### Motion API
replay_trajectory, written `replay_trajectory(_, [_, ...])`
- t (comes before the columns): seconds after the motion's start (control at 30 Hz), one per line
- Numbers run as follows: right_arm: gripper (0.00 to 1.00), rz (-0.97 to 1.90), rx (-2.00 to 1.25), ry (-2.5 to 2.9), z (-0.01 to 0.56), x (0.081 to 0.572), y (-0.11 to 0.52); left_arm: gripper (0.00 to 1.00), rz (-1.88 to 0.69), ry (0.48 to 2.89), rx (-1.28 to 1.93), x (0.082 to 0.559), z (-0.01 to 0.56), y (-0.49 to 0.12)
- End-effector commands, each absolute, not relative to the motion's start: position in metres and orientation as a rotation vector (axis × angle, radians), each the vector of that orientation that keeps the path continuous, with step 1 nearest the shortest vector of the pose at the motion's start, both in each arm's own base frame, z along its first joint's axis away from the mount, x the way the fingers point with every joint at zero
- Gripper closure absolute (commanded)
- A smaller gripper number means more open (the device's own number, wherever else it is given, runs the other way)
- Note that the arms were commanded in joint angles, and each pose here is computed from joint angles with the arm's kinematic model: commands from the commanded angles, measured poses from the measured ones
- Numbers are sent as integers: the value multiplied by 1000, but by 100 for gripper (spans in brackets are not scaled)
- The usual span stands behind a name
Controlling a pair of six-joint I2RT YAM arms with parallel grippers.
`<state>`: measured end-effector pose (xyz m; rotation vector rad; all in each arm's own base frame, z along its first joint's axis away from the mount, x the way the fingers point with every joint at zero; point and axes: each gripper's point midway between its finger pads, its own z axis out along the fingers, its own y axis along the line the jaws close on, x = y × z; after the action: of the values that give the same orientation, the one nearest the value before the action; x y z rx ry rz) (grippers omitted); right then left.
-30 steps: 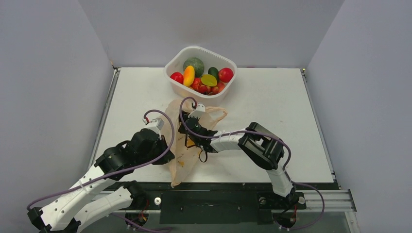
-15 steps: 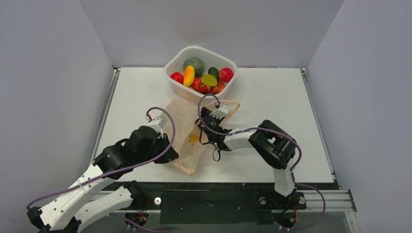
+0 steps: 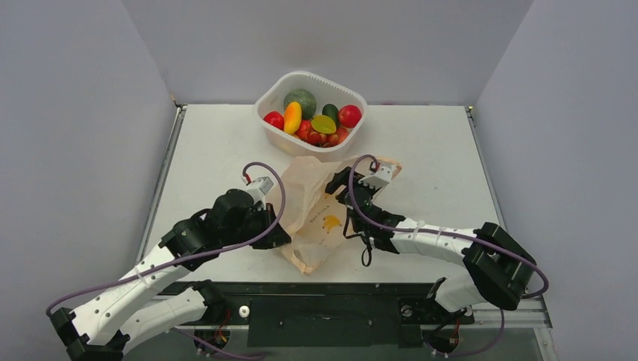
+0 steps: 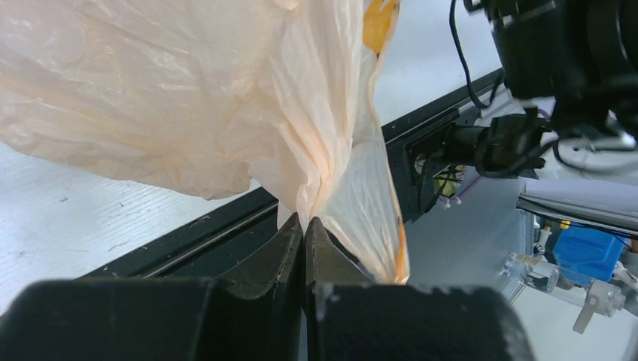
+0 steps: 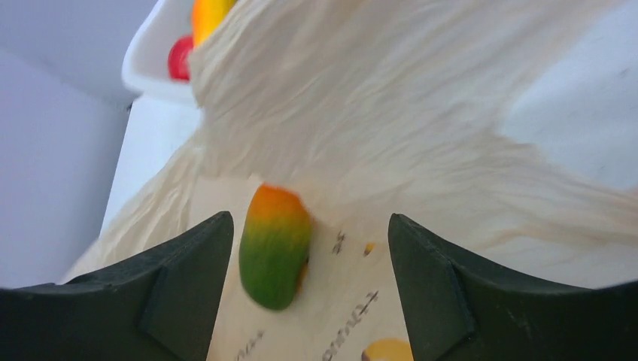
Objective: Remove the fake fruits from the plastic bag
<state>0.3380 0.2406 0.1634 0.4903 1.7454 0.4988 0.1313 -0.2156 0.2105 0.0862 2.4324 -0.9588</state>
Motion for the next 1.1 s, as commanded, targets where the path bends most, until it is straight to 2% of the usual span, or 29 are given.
replay_trajectory(0.0, [29,600,360,1843,149,309,288,100,-962,2401,103,144,211,-226])
replay_trajectory(0.2, [31,787,407,1914,121,301,331,100,-759,2495,64,147,184,-205])
replay_trajectory(0.4, [32,835,383,1943,107,313,364,100,-775,2498,76,141,183,-202])
replay_trajectory(0.43, [32,837,377,1947,106,313,366,96,-806,2501,99,138,187,-205])
replay_trajectory(0.5, [32,840,359,1954,104,315,369,71,-857,2485,140,133,199,-209])
replay_trajectory(0.57, [32,840,332,1960,103,314,370,65,-855,2468,159,131,214,-204])
replay_trajectory(0.8, [32,858,281,1967,104,313,374,59,-607,2385,44,166,271,-144])
replay_trajectory(0.9, [32,870,274,1962,108,315,376,58,-540,2409,-65,195,270,-122])
replay_trajectory(1.07, [32,901,311,1954,109,326,380,57,-598,2368,-176,258,252,-116])
